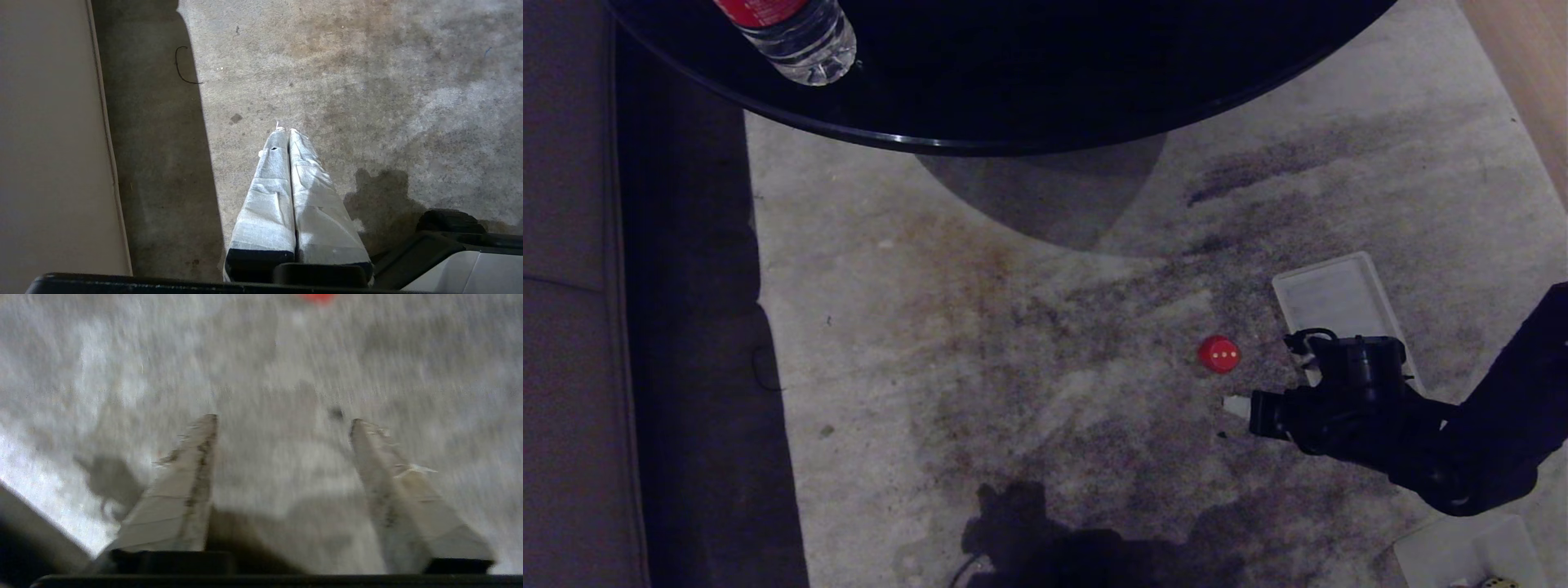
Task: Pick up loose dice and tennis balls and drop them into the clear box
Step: Pick up toys out of the box
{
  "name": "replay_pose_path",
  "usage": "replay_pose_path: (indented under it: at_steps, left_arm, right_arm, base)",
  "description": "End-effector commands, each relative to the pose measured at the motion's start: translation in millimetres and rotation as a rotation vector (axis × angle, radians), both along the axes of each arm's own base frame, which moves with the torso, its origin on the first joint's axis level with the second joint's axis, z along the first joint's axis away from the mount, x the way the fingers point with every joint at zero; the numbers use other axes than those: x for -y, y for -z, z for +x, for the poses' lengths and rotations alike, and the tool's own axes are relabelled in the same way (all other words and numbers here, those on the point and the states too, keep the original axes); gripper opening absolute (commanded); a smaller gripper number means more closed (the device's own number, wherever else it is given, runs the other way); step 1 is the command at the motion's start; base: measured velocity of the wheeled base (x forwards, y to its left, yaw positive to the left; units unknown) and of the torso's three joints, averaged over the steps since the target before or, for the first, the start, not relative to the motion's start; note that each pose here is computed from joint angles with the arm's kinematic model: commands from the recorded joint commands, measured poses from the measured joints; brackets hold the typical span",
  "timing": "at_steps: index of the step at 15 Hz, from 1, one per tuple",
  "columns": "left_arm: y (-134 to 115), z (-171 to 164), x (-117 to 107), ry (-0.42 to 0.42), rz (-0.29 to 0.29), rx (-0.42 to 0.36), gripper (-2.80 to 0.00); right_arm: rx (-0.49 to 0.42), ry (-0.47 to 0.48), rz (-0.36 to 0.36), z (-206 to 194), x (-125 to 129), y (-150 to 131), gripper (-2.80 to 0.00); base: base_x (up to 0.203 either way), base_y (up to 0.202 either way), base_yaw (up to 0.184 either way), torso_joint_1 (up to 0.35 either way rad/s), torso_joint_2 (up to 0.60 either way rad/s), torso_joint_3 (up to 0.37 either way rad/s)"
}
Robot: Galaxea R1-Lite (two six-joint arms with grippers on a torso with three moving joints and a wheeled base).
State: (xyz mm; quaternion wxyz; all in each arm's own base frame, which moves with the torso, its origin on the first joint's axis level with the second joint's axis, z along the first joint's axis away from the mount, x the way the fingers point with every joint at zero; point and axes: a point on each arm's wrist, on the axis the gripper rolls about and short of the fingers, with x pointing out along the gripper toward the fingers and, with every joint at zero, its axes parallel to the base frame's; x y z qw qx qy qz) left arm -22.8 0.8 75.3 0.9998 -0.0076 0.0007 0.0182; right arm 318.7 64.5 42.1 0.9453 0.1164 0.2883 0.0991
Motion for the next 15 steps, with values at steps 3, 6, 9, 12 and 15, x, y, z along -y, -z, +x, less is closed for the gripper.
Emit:
replay_pose_path:
  at_steps: [3, 6, 9, 12, 15]
  left_arm:
    - [0, 0, 0, 0.000, -0.001, -0.003, -2.80]
    - [0, 0, 0, 0.000, -0.001, -0.003, -2.80]
    - [0, 0, 0, 0.000, -0.002, -0.003, -2.80]
    - [0, 0, 0, 0.000, -0.001, -0.003, -2.80]
    - [0, 0, 0, 0.000, -0.002, -0.003, -2.80]
  right_arm:
    - [0.051, 0.007, 0.007, 29, -5, 16, 0.00]
    - [0.080, 0.064, -0.019, 48, -6, 23, 0.00]
    - [0.125, 0.104, -0.032, 64, -7, 22, 0.00]
    - [0.147, 0.104, -0.028, 76, -11, 24, 0.00]
    - [0.150, 0.096, -0.038, 81, -13, 29, 0.00]
  base:
    - [0.000, 0.000, 0.000, 0.000, 0.00, 0.000]
    - [0.000, 0.000, 0.000, 0.000, 0.00, 0.000]
    - [0.000, 0.000, 0.000, 0.000, 0.00, 0.000]
    - [0.000, 0.000, 0.000, 0.000, 0.00, 0.000]
    - [0.000, 0.000, 0.000, 0.000, 0.00, 0.000]
